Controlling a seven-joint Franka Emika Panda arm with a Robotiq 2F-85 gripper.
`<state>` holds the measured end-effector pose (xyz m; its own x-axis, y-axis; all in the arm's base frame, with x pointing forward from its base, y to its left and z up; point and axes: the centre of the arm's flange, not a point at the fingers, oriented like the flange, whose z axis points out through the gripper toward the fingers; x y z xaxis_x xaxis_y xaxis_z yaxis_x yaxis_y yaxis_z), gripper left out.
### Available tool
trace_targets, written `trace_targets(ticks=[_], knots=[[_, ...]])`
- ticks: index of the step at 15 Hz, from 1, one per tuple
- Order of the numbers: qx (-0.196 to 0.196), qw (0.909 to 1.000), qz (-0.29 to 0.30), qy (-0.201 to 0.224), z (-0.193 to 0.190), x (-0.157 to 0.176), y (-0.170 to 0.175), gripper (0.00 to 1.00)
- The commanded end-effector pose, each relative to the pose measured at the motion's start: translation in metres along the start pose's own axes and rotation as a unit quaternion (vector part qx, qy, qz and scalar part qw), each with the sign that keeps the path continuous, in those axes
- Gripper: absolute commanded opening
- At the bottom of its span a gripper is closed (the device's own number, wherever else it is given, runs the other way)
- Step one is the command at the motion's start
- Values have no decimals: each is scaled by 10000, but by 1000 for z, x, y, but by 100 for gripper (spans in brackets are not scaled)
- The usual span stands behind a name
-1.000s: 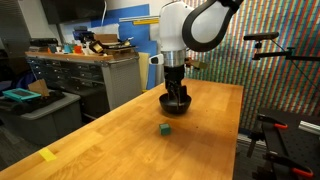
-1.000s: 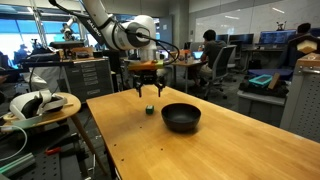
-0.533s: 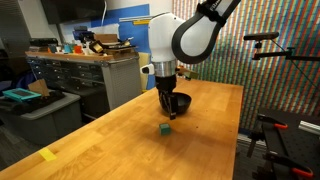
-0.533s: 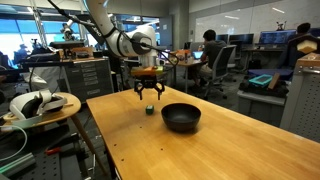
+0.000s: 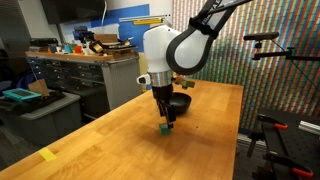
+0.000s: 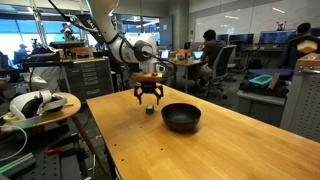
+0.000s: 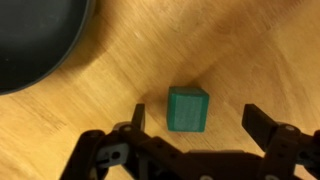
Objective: Put the green block in the black bowl
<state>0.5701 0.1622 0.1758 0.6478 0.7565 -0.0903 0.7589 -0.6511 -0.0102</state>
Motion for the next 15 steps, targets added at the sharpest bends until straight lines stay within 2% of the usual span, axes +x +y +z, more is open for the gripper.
trace_targets(ticks=[1,6,7,8,11,15], knots=[[68,9999,85,-98,11,13,12,100],[118,9998,41,-177,24,16,11,100],[126,9997,51,-180,25,16,12,75],[118,9997,67,-182,26,16,12,74],[119,9997,123,-155,23,15,14,49],[100,9997,190,-101,18,14,17,19]])
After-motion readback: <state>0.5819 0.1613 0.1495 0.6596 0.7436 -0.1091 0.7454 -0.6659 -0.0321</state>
